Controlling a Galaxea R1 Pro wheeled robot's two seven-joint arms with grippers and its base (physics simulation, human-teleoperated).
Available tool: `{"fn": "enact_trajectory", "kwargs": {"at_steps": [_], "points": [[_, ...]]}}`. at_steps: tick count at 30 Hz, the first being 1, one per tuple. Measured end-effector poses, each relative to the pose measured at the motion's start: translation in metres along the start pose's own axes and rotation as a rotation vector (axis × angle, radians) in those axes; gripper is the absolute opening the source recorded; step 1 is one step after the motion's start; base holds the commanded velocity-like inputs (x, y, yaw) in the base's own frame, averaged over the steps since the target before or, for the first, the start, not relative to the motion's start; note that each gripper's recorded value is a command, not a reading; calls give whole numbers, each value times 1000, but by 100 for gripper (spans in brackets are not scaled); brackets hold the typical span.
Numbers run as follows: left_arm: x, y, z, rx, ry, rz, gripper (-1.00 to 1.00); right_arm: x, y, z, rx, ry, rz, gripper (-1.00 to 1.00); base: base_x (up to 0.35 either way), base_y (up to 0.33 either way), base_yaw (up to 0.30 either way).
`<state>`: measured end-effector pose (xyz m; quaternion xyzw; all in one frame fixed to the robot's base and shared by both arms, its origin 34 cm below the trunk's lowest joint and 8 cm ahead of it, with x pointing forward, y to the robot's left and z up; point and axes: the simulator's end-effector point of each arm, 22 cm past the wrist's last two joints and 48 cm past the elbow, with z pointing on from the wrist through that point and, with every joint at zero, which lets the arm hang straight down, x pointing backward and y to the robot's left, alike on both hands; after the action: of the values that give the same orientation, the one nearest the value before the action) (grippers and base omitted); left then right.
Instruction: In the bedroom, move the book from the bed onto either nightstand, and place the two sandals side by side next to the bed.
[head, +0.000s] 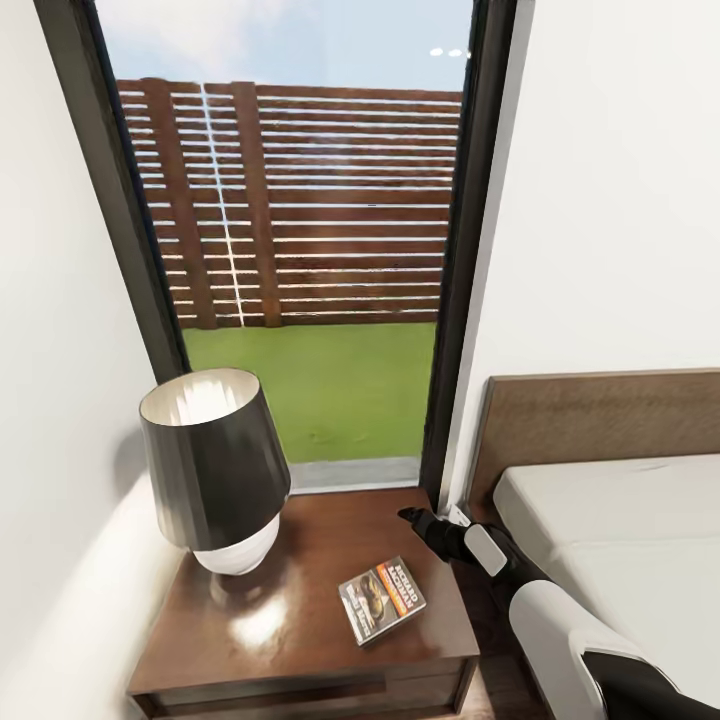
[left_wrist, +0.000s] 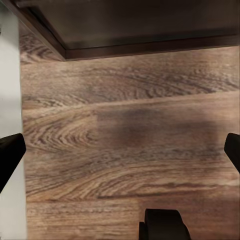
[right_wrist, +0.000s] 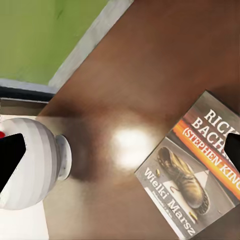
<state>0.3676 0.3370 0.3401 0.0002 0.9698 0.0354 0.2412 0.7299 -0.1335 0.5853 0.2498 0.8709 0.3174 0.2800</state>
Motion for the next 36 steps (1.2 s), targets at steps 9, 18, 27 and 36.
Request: {"fn": "enact_trajectory", "kwargs": {"at_steps": [9, 18, 27, 36], "points": [[-11, 0, -15, 1, 1, 0, 100, -13, 11, -9, 5, -27, -7, 100, 0, 0, 0], [-21, 2, -29, 0, 2, 0, 100, -22, 18, -19, 23, -44, -28, 100, 0, 0, 0], [-31, 4, -44, -2, 3, 0, 100, -3, -3, -24, 118, -2, -130, 100, 0, 0, 0], [-41, 4, -58, 0, 4, -1, 100, 21, -33, -32, 200, 9, -173, 100, 0, 0, 0]]}}
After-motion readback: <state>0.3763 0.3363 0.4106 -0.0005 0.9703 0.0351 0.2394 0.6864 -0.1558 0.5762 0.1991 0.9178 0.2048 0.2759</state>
